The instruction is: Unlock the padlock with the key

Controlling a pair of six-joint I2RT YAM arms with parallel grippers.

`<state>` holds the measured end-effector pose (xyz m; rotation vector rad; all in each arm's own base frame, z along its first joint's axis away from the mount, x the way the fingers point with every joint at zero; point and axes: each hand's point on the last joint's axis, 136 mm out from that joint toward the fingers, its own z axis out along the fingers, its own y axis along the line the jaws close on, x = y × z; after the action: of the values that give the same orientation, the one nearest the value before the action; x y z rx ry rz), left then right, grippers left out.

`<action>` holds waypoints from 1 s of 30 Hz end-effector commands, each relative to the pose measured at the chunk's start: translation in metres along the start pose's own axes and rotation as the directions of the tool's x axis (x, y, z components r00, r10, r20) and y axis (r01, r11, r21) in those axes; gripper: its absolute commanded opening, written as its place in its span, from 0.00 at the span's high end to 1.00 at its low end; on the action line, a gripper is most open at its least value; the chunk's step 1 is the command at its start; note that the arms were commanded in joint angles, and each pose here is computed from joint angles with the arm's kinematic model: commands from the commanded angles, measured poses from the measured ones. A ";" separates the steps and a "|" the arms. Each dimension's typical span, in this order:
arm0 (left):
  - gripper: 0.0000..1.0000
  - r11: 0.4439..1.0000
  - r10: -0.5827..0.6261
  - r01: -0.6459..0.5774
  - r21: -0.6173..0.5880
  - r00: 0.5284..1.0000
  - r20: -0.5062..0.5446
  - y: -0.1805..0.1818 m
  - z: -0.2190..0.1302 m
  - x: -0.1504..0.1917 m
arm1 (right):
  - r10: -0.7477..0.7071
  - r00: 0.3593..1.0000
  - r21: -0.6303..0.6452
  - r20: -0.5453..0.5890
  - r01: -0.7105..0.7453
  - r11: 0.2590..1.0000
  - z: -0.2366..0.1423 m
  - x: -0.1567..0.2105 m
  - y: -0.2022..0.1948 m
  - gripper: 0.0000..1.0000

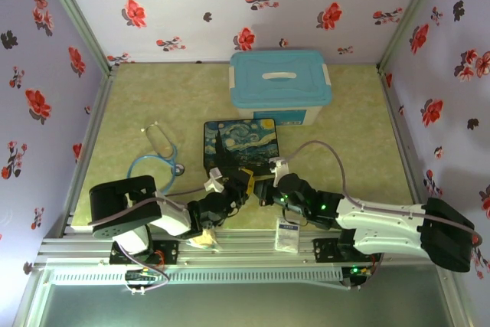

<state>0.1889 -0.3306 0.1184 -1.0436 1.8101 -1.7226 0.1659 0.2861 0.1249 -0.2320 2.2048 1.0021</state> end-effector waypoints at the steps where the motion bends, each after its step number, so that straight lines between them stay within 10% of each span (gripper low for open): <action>1: 0.68 1.000 0.015 -0.015 0.005 1.000 0.007 0.000 0.000 -0.002 | -0.024 0.999 0.008 0.037 0.024 1.000 -0.005 -0.008 0.001 1.00; 15: 1.00 0.999 0.037 -0.036 -0.004 0.999 0.014 0.003 0.001 -0.005 | -0.020 0.999 0.009 0.035 0.020 1.000 -0.007 -0.007 -0.001 1.00; 17: 1.00 0.998 0.067 -0.066 -0.016 0.998 0.020 0.007 -0.002 -0.010 | -0.019 1.000 -0.026 0.023 0.020 0.999 -0.010 -0.009 0.004 0.78; 19: 1.00 0.992 0.126 -0.125 -0.015 0.992 0.021 0.003 -0.004 -0.014 | -0.001 1.000 -0.097 -0.002 0.000 0.995 -0.017 -0.013 0.010 0.28; 22: 1.00 0.975 0.220 -0.220 -0.040 0.975 0.003 -0.005 -0.003 -0.019 | 0.041 0.999 -0.225 -0.017 -0.044 0.973 -0.032 -0.028 0.018 0.01; 30: 1.00 0.887 0.458 -0.461 0.002 0.881 -0.116 -0.044 0.007 -0.017 | 0.088 0.996 -0.491 0.000 -0.077 0.868 -0.058 -0.059 0.042 0.04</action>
<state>0.2180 -0.3104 0.1509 -0.7134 1.8883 -1.5525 0.1814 0.2560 0.1892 -0.2247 2.0128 1.4015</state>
